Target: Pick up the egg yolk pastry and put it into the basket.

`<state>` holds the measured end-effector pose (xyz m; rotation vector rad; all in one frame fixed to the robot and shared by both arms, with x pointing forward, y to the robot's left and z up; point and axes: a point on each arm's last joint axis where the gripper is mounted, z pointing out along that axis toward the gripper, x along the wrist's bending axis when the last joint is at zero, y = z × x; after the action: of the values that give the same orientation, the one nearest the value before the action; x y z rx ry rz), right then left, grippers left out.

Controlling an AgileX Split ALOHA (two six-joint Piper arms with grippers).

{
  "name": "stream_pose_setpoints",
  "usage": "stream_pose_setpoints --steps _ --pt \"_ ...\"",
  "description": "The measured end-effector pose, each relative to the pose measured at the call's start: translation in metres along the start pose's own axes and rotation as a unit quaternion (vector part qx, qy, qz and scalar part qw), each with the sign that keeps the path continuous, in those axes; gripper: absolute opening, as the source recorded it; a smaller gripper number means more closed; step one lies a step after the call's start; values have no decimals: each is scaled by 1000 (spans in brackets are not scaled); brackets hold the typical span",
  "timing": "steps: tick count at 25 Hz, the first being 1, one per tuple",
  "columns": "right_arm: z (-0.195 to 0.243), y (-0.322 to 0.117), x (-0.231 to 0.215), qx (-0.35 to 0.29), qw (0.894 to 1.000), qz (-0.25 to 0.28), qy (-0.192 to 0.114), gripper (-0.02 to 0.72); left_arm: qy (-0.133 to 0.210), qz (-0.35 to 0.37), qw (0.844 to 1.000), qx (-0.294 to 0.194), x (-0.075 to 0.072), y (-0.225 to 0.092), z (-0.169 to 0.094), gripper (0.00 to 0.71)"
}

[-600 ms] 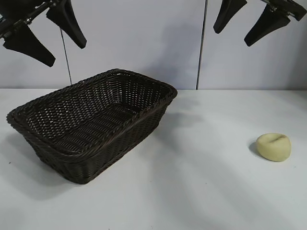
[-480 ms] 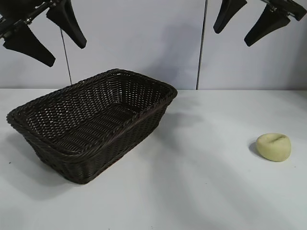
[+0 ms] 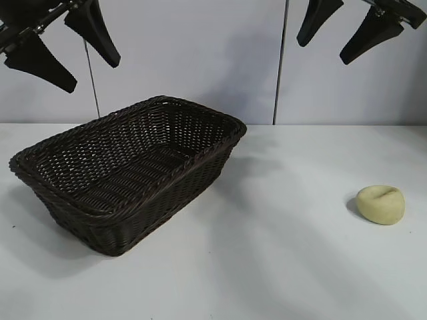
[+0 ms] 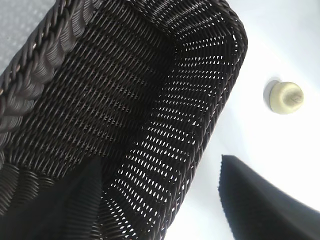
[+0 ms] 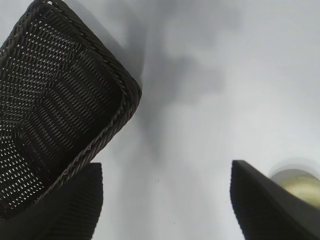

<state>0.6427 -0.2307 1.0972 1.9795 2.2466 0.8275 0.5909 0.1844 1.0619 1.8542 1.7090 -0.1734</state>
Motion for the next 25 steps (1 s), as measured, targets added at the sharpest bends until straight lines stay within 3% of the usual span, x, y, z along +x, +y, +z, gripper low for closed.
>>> stream_pose_setpoints --steps 19,25 --pt "0 0 0 0 1000 0 0 519 -8 -8 1000 -23 -1 4 0 489" --pt "0 0 0 0 1000 0 0 519 -2 -61 998 -3 -1 0 -2 479"
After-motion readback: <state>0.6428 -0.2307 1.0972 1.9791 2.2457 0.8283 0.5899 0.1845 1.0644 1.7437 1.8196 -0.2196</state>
